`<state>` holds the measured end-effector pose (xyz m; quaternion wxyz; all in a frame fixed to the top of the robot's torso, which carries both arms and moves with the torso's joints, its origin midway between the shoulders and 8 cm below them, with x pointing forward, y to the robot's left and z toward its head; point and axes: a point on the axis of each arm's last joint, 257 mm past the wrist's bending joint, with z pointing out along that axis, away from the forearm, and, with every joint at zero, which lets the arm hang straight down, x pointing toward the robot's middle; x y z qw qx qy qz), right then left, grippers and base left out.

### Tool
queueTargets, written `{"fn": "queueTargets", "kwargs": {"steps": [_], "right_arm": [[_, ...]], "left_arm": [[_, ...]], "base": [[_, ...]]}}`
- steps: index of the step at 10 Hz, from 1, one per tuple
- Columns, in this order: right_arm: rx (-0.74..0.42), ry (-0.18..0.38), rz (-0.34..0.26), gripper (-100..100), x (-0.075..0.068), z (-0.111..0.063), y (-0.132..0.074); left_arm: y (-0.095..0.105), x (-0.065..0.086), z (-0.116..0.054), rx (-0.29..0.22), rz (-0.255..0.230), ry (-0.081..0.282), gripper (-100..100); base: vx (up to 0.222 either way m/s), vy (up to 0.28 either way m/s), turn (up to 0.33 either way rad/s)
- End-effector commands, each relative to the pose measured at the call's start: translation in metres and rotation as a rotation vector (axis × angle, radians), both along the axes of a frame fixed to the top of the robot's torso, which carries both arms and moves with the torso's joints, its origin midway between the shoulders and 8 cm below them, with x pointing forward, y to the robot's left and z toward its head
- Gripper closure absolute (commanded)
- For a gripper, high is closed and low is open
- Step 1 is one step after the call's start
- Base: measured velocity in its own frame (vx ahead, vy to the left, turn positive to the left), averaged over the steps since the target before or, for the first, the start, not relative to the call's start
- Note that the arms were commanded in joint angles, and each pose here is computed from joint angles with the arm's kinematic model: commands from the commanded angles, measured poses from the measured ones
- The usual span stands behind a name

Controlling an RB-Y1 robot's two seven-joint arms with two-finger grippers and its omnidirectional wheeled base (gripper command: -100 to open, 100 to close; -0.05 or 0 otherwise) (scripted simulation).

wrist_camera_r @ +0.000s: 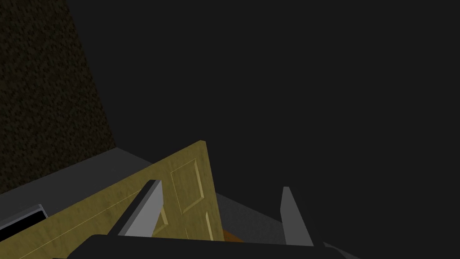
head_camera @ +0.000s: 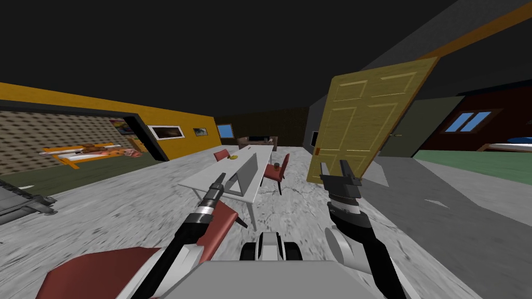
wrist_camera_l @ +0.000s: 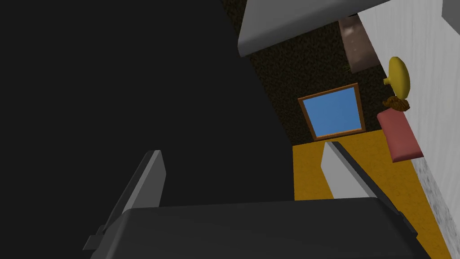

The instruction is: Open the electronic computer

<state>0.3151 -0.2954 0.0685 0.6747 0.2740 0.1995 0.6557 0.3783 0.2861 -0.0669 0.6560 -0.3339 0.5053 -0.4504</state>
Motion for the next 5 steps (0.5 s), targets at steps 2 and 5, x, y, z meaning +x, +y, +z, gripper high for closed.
{"fn": "queueTargets", "kwargs": {"steps": [2, 5], "right_arm": [[0.000, 0.000, 0.000, 0, 0.000, 0.000, 0.000], [0.000, 0.000, 0.000, 0, 0.000, 0.000, 0.000]], "left_arm": [[0.000, 0.003, -0.018, 0.064, 0.000, 0.086, -100], [0.001, 0.003, -0.029, 0.104, 0.003, 0.140, -100]], "base": [[0.039, -0.025, -0.067], [0.035, -0.023, -0.060]]}}
